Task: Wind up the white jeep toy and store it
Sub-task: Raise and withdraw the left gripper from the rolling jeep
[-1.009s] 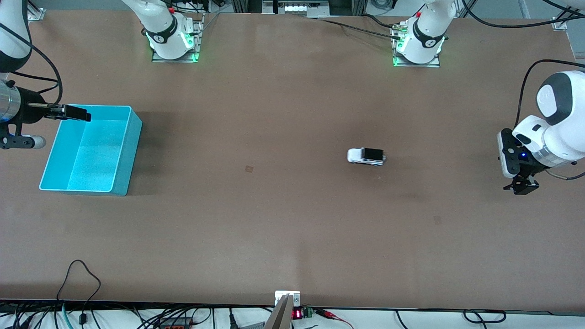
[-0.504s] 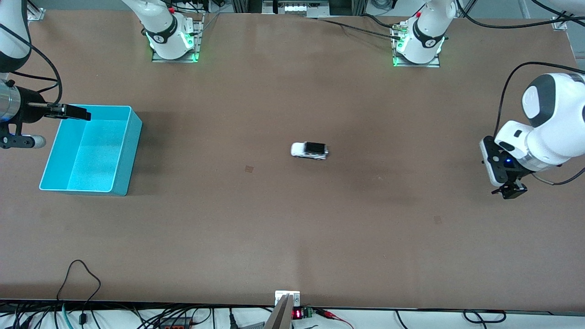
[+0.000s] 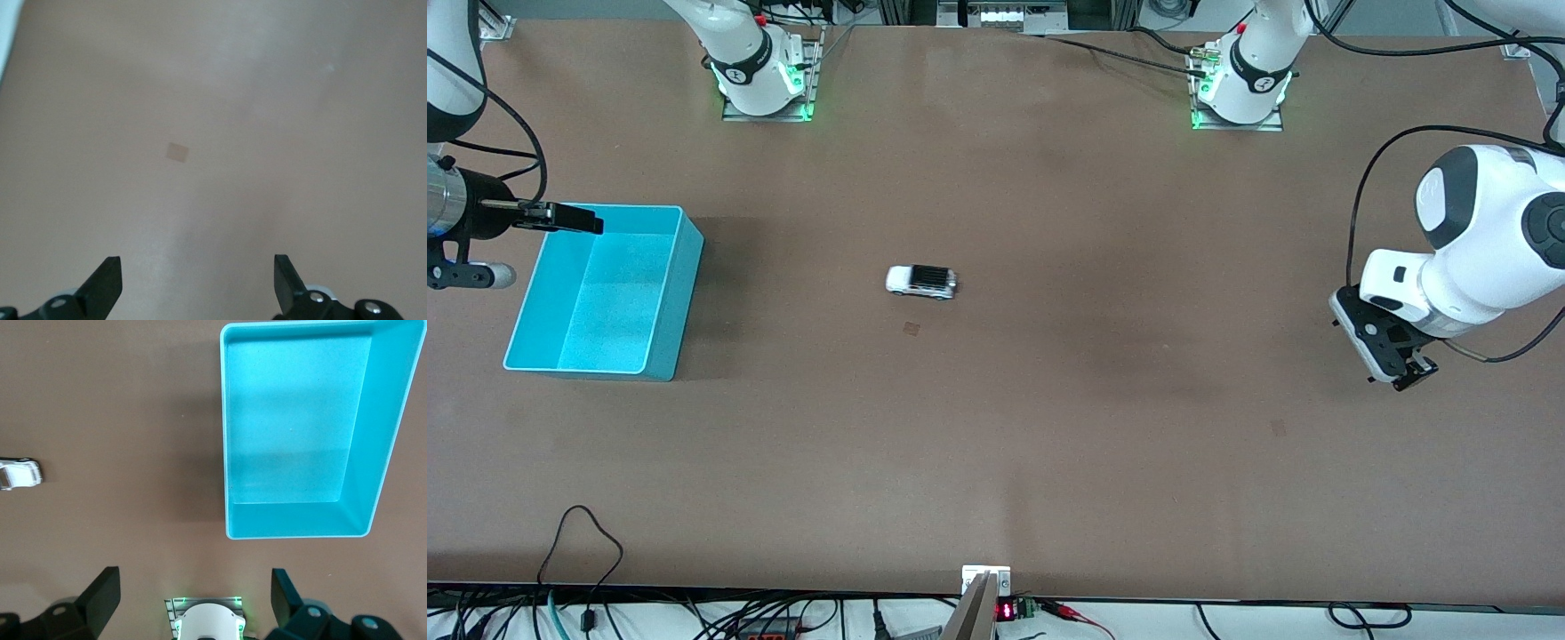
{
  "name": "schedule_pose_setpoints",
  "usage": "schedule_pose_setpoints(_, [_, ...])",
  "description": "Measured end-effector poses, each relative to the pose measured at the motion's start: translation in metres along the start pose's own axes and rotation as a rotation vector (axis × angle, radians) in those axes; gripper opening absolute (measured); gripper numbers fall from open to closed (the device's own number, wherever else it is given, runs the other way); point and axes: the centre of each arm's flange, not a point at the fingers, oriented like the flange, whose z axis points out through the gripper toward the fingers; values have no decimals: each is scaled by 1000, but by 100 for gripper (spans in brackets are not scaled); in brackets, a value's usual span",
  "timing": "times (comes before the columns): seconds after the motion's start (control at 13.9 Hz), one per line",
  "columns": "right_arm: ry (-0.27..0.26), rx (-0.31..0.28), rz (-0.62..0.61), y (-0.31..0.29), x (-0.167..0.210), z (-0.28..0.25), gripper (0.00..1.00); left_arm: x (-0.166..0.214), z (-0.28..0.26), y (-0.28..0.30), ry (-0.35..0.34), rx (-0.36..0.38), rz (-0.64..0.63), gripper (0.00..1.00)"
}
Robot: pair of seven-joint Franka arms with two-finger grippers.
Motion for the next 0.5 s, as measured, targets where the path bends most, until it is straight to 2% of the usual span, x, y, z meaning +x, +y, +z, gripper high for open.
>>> schedule_pose_setpoints(0.29, [-7,1,2,1,2,3,100,11,-29,-10,35,51,-172,100])
schedule_pose_setpoints(0.5, [-8,1,2,1,2,3,100,12,-33,-12,41,56,-275,100])
